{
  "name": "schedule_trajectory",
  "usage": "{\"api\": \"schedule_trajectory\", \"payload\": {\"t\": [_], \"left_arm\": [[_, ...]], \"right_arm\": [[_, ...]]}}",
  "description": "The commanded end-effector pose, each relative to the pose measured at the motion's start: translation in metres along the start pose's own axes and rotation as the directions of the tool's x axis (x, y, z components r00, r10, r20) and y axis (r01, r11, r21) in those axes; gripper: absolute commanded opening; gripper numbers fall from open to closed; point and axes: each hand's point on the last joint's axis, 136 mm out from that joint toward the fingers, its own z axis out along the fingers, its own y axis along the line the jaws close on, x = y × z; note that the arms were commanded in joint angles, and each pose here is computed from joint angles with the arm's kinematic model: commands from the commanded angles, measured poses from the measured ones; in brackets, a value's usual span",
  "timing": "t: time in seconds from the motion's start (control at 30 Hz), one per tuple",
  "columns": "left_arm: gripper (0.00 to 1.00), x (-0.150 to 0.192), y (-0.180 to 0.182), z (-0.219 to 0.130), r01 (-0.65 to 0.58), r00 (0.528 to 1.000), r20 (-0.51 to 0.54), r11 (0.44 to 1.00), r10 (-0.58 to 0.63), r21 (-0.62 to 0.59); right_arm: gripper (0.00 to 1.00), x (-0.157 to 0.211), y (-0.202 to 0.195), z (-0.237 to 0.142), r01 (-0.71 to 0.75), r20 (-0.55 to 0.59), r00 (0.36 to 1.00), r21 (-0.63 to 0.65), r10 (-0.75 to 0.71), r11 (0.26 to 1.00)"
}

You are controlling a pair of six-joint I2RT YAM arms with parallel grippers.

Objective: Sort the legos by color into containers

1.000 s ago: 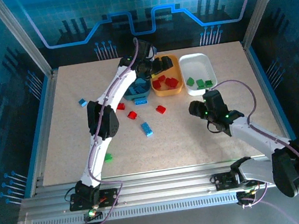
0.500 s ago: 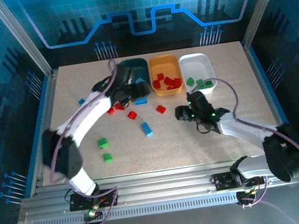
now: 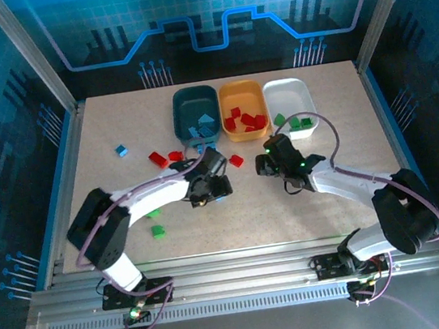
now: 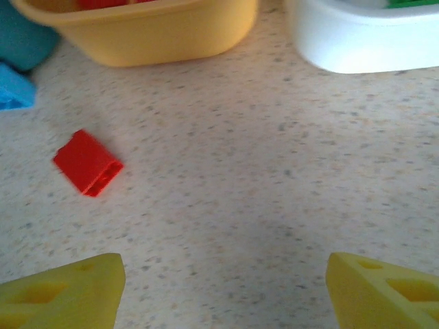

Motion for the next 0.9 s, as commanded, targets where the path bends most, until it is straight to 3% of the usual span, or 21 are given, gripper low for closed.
{"api": "schedule_trajectory", "payload": {"t": [0.0, 0.17, 0.4, 0.57, 0.7, 0.87], "left_arm": [[0.77, -0.015, -0.003, 0.012, 0.061, 0.997, 0.050, 0.993, -0.056, -0.102], [0.69, -0.018, 0.012, 0.031, 0.068, 0.995, 0.091, 0.969, -0.048, -0.238], [0.25, -0.027, 0.011, 0.031, 0.051, 0.992, 0.122, 0.962, -0.018, -0.267], [0.23, -0.052, -0.003, -0.013, -0.017, 0.975, 0.209, 0.970, 0.069, -0.241], [0.24, -0.097, -0.024, -0.062, -0.109, 0.934, 0.306, 0.962, 0.186, -0.252], [0.24, -0.168, -0.055, -0.074, -0.192, 0.900, 0.374, 0.974, 0.224, -0.121]], "right_arm": [[0.78, 0.001, -0.011, -0.004, -0.070, 0.000, 0.998, 0.000, 0.070, 0.998], [0.78, 0.001, -0.006, -0.004, -0.081, -0.005, 0.997, -0.035, 0.081, 0.996], [0.77, -0.001, -0.004, -0.011, -0.095, 0.013, 0.995, -0.063, 0.096, 0.993], [0.76, -0.002, -0.003, -0.013, -0.104, 0.017, 0.994, -0.079, 0.105, 0.991], [0.76, -0.001, -0.002, -0.012, -0.107, 0.010, 0.994, -0.084, 0.108, 0.991], [0.76, -0.002, -0.002, -0.013, -0.106, 0.013, 0.994, -0.086, 0.107, 0.991]]}}
